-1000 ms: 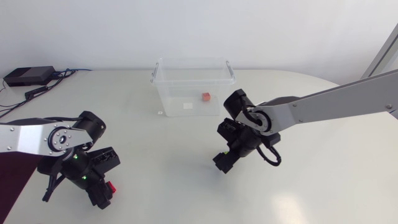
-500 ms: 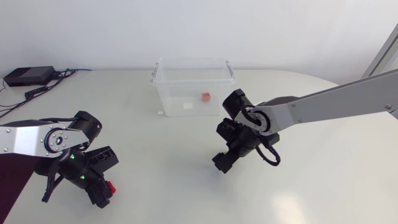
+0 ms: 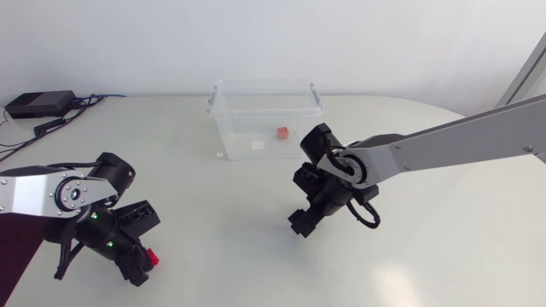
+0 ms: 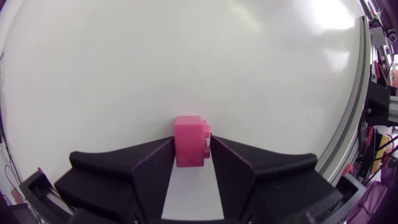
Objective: Place the duplo bricks in the container
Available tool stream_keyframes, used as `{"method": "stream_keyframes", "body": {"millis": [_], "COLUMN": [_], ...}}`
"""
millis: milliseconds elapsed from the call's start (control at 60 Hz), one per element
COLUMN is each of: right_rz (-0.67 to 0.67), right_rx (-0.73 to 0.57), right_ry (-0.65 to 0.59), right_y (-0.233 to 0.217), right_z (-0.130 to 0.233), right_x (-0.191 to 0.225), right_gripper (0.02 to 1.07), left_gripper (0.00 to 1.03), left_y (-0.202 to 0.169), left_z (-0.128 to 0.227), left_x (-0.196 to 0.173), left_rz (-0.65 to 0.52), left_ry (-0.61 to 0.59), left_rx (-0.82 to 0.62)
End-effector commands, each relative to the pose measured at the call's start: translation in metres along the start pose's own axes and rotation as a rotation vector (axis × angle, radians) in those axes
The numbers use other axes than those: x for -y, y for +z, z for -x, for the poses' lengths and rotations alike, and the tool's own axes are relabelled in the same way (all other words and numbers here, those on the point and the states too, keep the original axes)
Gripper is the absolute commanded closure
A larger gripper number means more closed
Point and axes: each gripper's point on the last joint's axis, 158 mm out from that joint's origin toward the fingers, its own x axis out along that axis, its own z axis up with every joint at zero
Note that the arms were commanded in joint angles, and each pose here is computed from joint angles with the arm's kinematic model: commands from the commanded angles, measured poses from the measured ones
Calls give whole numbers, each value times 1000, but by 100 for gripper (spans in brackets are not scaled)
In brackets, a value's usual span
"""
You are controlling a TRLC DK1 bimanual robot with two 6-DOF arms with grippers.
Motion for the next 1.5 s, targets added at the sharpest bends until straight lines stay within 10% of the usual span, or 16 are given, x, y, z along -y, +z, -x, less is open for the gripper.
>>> {"method": "stream_keyframes", "body": {"millis": [0,633,1483], "right_rz": [-17,-22,-14], "right_rx": [-9,-2,65], "right_ry": [-7,-38,-108], "right_y": [1,-1,8], "right_z": [-5,-10,75], "right_x": [2,7,16], "right_gripper": [13,52,56], "left_gripper": [66,73,73], "left_y": [-6,19,86], "left_z": [0,45,135], "left_x": [6,12,6], "left_rz": [-13,-27,16], "left_ry": [-17,59,124], "left_rx": [3,164,399]}}
